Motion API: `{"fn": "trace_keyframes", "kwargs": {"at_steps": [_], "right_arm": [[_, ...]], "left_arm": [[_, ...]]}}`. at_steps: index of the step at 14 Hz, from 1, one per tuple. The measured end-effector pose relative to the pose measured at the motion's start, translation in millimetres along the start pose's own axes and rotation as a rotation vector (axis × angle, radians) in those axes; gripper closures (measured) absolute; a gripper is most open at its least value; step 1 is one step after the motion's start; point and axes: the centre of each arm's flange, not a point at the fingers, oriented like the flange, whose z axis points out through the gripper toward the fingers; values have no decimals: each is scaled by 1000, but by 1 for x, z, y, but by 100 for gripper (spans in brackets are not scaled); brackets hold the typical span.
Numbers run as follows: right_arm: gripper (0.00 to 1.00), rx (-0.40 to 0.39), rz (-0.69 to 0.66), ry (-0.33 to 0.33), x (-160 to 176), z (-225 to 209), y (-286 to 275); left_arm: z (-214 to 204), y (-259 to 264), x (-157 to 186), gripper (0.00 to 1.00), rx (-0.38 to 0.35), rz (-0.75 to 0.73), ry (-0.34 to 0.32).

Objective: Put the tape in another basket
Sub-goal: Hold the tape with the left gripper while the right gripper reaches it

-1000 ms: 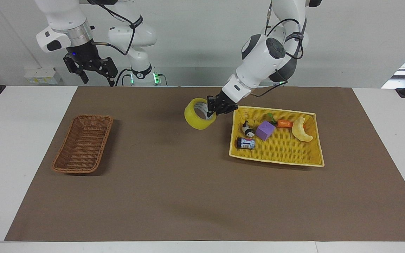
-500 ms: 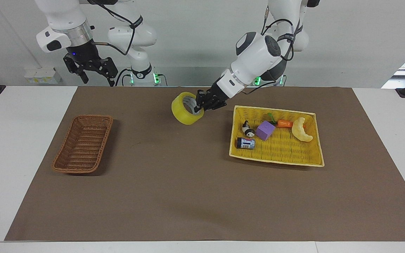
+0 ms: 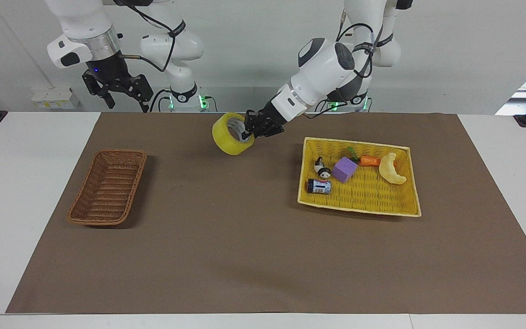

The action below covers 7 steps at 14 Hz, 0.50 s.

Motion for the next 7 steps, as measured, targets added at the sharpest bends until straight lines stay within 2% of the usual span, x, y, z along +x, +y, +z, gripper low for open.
{"fn": "trace_keyframes", "kwargs": {"at_steps": [2, 7], "right_arm": [[0, 7, -39, 11, 0, -1, -6], [0, 148, -197, 60, -5, 19, -93]], "left_arm": [[0, 0, 0, 78, 0, -1, -1], [0, 0, 0, 78, -31, -34, -15]]}}
